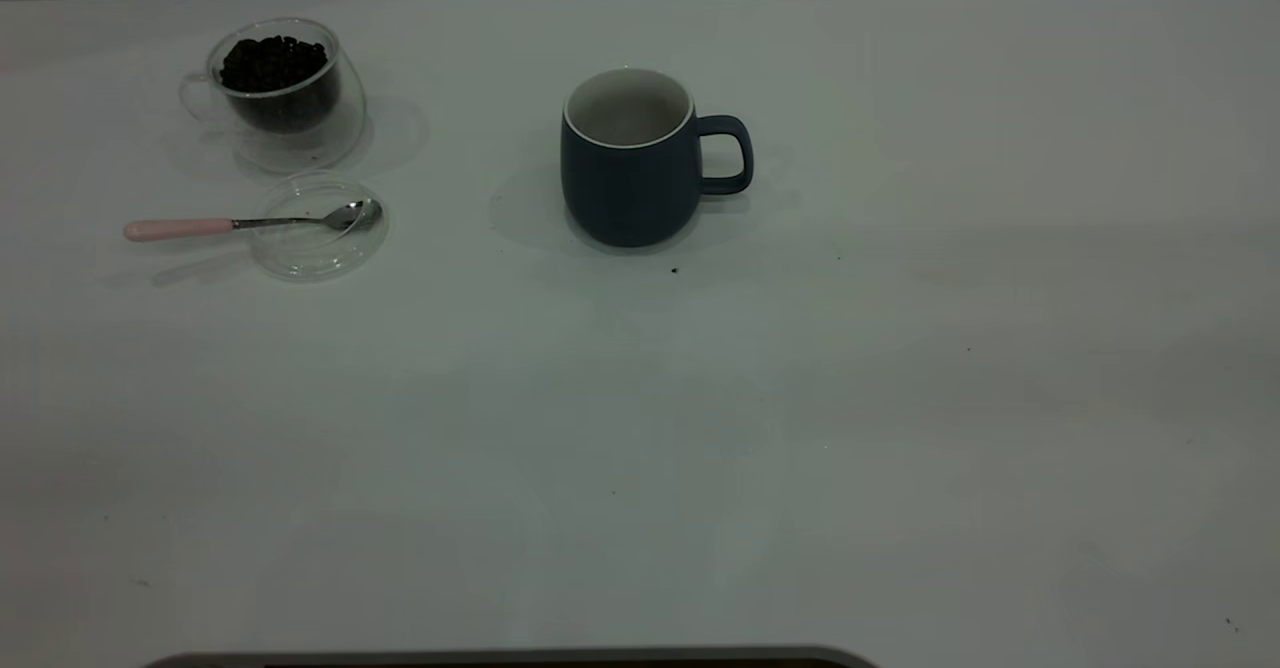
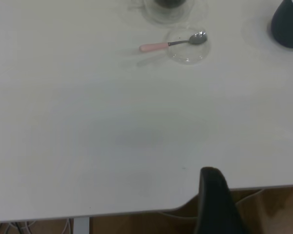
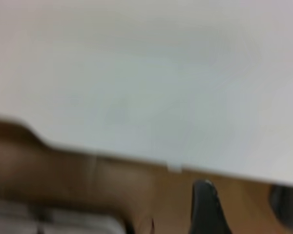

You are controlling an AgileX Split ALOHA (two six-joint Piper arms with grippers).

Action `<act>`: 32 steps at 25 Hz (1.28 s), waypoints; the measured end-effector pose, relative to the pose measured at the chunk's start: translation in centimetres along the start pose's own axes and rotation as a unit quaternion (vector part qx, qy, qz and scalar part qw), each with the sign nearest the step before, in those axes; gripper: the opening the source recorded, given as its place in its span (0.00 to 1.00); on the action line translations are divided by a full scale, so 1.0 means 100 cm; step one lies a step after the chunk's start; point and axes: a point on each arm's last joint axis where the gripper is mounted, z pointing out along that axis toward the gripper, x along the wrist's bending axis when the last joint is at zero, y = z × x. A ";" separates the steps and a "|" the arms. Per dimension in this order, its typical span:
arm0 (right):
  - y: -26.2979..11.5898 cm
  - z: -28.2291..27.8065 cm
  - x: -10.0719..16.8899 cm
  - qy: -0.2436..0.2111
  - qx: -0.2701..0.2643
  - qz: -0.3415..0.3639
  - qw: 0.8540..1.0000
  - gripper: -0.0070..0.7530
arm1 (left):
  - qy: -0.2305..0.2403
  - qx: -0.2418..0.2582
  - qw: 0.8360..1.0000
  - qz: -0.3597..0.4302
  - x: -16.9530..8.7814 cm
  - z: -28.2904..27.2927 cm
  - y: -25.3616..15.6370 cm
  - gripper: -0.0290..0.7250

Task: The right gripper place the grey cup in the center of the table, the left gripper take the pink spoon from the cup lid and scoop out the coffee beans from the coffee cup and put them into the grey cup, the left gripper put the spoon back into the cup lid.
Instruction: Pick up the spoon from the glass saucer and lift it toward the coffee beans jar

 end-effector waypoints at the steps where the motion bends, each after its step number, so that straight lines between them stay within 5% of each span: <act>1: -0.004 -0.005 -0.002 -0.005 -0.022 0.011 1.000 0.66 | 0.000 0.000 1.000 0.000 0.000 0.000 0.000 0.67; 8: -0.039 -0.039 -0.007 -0.036 -0.178 0.070 0.981 0.66 | 0.000 0.000 1.000 0.001 0.000 0.000 0.000 0.67; 32: -0.040 -0.039 0.002 -0.002 -0.177 -0.008 0.984 0.66 | 0.000 0.000 1.000 0.001 0.000 0.000 0.000 0.67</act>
